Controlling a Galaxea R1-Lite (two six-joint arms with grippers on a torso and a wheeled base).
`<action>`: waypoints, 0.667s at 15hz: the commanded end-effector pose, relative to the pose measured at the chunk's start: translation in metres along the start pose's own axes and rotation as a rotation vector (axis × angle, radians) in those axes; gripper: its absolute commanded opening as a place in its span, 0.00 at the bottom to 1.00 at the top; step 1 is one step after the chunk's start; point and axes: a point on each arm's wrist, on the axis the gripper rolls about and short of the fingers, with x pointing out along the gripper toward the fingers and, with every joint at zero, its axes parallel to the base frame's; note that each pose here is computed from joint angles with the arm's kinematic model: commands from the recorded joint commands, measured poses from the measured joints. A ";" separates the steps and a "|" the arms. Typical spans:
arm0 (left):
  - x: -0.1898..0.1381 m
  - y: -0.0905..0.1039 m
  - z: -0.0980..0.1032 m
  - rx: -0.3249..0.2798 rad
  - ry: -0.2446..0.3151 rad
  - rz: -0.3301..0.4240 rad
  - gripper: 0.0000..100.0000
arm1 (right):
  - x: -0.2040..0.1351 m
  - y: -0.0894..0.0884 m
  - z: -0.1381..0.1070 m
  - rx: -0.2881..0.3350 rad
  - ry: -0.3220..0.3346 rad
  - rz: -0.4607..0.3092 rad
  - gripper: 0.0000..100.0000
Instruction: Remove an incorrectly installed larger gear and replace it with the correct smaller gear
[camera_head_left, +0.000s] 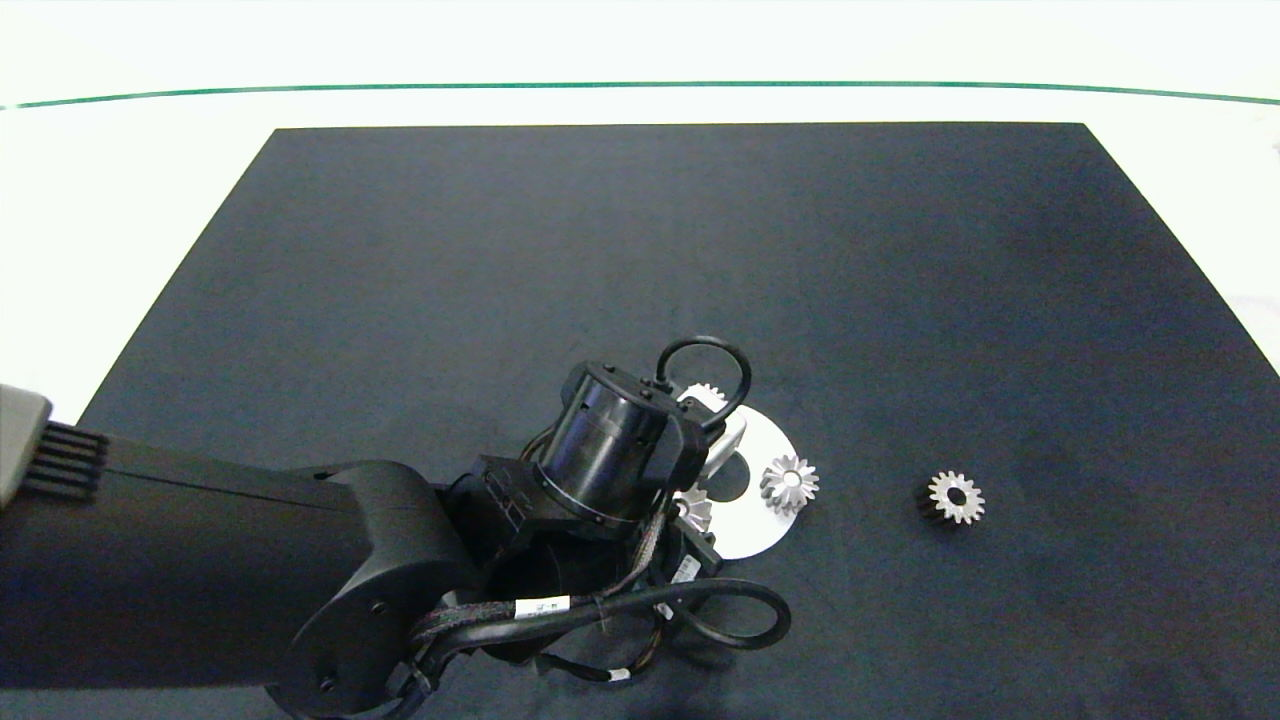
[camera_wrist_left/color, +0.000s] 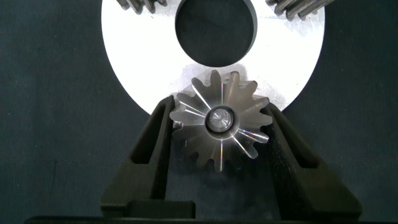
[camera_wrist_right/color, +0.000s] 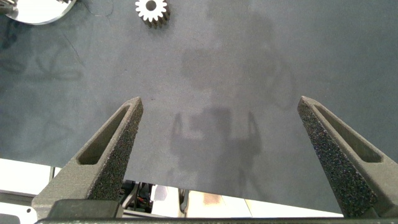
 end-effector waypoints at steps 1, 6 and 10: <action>-0.001 -0.001 0.002 0.001 -0.010 0.000 0.25 | 0.000 0.000 -0.001 -0.001 0.004 0.000 1.00; -0.003 -0.001 0.002 0.003 -0.014 -0.002 0.25 | 0.000 0.000 0.000 -0.001 0.002 0.000 1.00; -0.005 -0.001 0.003 0.003 -0.018 -0.003 0.25 | 0.000 0.000 0.000 -0.001 0.002 0.000 1.00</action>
